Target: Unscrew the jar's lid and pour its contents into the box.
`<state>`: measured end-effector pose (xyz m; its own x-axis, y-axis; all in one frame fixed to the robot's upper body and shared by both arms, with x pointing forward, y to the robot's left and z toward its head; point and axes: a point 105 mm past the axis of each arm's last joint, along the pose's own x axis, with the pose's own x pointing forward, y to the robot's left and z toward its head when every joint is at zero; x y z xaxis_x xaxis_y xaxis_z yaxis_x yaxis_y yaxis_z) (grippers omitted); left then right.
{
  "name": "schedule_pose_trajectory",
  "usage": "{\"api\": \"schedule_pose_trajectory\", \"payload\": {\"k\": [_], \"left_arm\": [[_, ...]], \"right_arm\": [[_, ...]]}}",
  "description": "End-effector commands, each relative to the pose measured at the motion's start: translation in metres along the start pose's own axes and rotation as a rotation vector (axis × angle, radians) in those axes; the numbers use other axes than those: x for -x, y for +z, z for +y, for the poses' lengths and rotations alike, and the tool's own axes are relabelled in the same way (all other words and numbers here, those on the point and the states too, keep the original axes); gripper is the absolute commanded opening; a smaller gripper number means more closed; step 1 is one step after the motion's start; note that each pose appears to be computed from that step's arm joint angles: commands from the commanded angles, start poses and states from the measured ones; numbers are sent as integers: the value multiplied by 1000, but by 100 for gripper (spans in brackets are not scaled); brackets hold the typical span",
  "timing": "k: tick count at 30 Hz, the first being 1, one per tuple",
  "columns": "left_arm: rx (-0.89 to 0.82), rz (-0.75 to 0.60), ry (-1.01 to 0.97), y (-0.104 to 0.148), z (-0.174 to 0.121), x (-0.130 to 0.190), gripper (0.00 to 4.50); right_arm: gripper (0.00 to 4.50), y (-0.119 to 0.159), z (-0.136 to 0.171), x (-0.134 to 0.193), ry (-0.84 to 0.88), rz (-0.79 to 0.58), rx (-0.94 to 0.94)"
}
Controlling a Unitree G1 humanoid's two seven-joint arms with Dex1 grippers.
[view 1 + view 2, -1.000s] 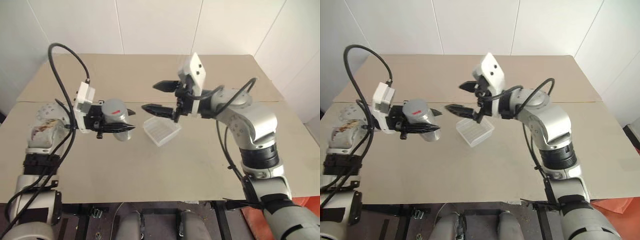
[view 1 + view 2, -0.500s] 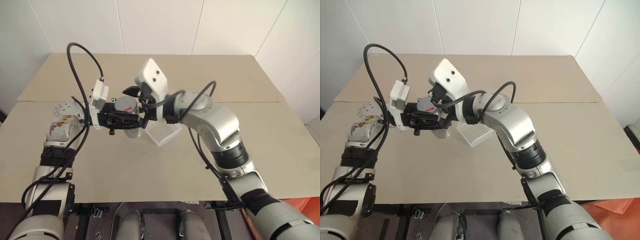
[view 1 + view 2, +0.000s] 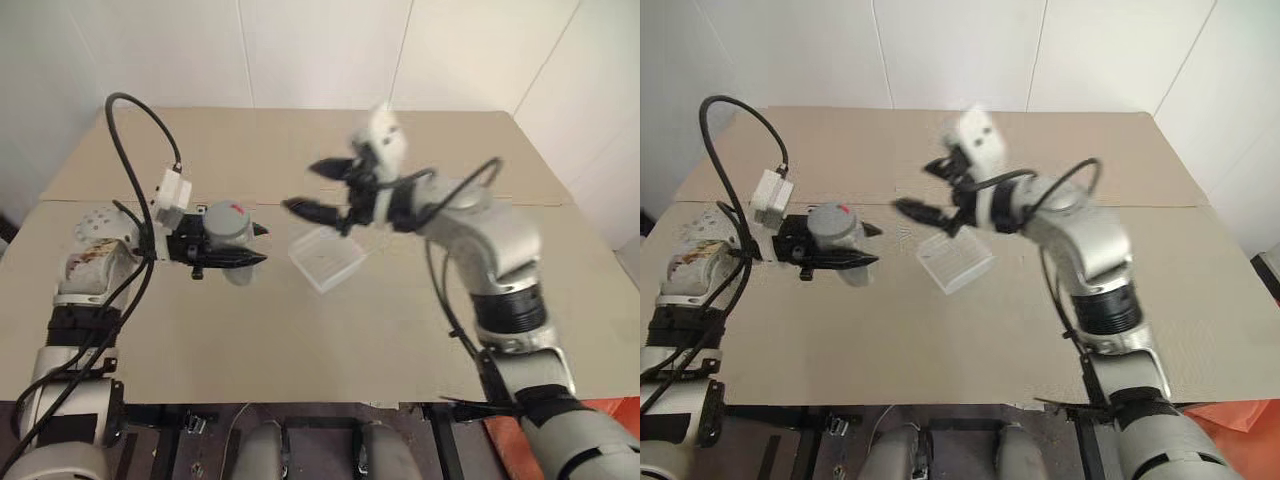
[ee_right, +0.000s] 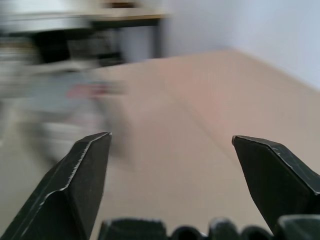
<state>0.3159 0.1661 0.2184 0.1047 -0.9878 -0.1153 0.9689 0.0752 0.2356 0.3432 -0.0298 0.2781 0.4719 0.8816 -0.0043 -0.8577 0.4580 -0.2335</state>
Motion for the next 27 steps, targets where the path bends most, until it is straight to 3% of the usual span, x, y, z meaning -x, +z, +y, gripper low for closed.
{"api": "schedule_pose_trajectory", "payload": {"k": [1,13,20,27], "left_arm": [[-58,-20,-8,14,-1,1,195],[-66,-61,-26,15,8,-20,195],[-72,-63,-37,17,9,-22,195],[-72,-54,-26,17,8,-16,195]], "right_arm": [[448,19,9,3,36,-72,48],[448,41,73,-21,266,-163,95],[448,35,69,-52,207,-104,126],[448,29,60,-54,183,-79,119]]}}
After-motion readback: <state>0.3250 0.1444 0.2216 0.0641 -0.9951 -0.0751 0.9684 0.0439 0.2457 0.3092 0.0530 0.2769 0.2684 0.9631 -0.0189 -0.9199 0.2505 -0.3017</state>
